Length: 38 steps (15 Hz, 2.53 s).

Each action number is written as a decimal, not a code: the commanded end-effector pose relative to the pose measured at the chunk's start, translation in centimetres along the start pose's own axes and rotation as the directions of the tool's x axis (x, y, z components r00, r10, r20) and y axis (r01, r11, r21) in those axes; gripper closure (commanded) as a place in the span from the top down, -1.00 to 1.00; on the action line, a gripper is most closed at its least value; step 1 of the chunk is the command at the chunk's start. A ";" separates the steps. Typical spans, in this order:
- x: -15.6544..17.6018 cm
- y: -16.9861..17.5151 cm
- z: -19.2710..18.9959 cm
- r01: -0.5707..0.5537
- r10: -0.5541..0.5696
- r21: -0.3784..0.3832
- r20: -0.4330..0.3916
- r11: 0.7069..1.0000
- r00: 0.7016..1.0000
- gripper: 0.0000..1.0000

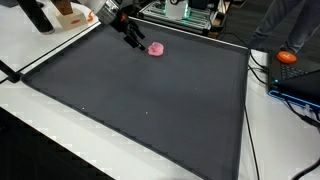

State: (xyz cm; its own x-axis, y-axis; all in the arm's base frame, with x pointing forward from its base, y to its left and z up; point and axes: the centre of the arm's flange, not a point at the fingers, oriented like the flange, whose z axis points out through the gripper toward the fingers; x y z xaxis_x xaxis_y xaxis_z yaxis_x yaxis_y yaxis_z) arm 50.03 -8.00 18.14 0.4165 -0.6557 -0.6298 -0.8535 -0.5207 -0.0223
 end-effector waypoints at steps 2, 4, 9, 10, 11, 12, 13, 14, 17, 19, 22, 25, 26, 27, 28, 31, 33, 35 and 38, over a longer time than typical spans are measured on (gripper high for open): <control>-1.4 4.3 -0.1 -0.144 0.131 0.195 0.076 0.970 0.988 1.00; -1.5 5.4 0.0 -0.188 0.167 0.256 0.101 0.948 0.981 1.00; -2.1 7.2 0.8 -0.207 0.190 0.303 0.083 0.930 0.978 1.00; -2.2 7.5 1.0 -0.207 0.192 0.306 0.079 0.929 0.978 1.00; -2.3 7.8 1.1 -0.206 0.192 0.309 0.074 0.929 0.979 1.00; -2.4 8.1 1.3 -0.205 0.192 0.312 0.071 0.928 0.979 1.00; -2.5 8.3 1.5 -0.203 0.191 0.317 0.070 0.926 0.979 1.00; -2.6 8.5 1.6 -0.201 0.190 0.321 0.066 0.926 0.980 1.00; -3.1 8.9 1.9 -0.195 0.186 0.328 0.058 0.924 0.981 1.00; -3.5 8.9 1.9 -0.189 0.185 0.329 0.044 0.925 0.982 1.00; -4.3 8.8 1.8 -0.170 0.173 0.328 0.020 0.929 0.985 1.00; -5.3 8.3 1.3 -0.125 0.139 0.320 -0.022 0.939 0.990 1.00; -5.7 7.9 1.1 -0.104 0.122 0.317 -0.037 0.943 0.992 1.00; -6.2 7.6 0.9 -0.081 0.103 0.302 -0.059 0.950 0.993 1.00; -6.6 7.2 0.6 -0.056 0.081 0.299 -0.072 0.953 0.994 1.00; -8.2 5.5 -0.1 0.047 -0.010 0.246 -0.149 0.968 0.989 1.00; -9.4 4.5 -0.6 0.123 -0.086 0.192 -0.193 0.974 0.978 1.00; -10.8 3.5 -1.2 0.209 -0.178 0.112 -0.236 0.971 0.955 1.00; -12.8 2.2 -2.0 0.321 -0.308 -0.004 -0.292 0.947 0.905 1.00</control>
State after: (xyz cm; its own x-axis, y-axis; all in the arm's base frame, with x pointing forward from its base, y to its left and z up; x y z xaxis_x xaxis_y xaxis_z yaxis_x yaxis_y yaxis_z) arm 43.95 -3.08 25.66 0.6407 -0.6450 -0.4165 -0.7608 -0.6064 -0.2313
